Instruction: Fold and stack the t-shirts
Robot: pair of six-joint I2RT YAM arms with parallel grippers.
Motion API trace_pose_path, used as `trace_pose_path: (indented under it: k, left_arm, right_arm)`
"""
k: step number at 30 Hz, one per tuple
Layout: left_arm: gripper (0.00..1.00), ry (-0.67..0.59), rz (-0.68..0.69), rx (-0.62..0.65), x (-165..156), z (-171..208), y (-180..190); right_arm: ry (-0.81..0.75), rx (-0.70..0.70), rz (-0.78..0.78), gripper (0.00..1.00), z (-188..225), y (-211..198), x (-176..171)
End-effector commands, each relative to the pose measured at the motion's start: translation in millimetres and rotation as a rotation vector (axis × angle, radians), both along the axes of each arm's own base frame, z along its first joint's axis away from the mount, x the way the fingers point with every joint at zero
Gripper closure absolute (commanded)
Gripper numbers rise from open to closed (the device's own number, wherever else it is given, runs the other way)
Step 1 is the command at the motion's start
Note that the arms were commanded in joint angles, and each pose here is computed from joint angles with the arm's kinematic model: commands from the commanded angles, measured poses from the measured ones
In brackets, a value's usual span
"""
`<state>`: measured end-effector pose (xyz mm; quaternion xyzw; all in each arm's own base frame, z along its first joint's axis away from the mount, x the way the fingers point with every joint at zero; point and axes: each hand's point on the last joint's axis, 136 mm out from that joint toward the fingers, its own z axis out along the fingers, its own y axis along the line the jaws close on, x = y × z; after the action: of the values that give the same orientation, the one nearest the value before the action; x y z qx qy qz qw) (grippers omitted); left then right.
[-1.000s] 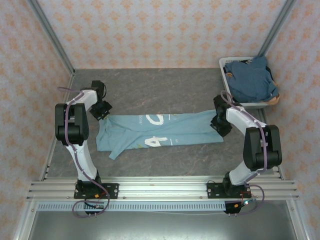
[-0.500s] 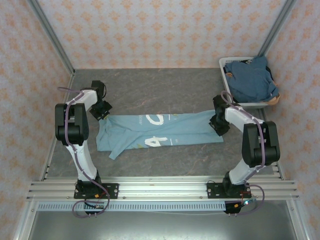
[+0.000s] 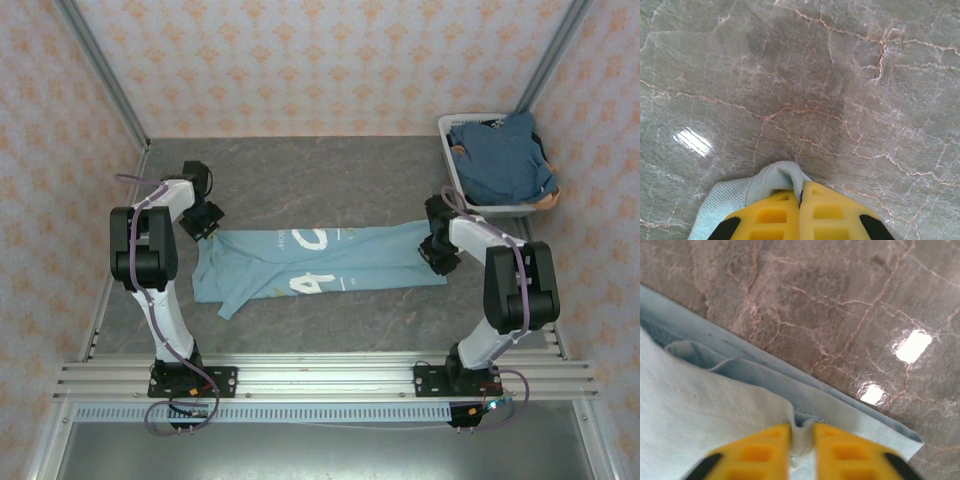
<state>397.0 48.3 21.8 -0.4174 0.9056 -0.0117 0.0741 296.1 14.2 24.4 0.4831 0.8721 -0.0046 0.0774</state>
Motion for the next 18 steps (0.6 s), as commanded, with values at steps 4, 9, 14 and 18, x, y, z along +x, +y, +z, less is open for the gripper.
trace_pose_path:
  k: [4, 9, 14, 18]
  left_arm:
    - [1.0, 0.015, -0.006, 0.028, -5, 6, 3]
    - [1.0, 0.026, 0.005, 0.035, -8, 3, 4]
    - [1.0, 0.032, 0.018, 0.035, -10, 1, 4]
    - [1.0, 0.037, 0.025, 0.039, -12, -1, 5]
  right_arm:
    - [-0.007, -0.084, -0.018, 1.0, 17, -17, -4]
    - [-0.026, -0.121, -0.012, 1.0, 39, -24, -14]
    - [-0.001, -0.123, 0.002, 1.0, 42, -26, -30]
    - [0.036, -0.142, 0.002, 1.0, 31, -29, -43]
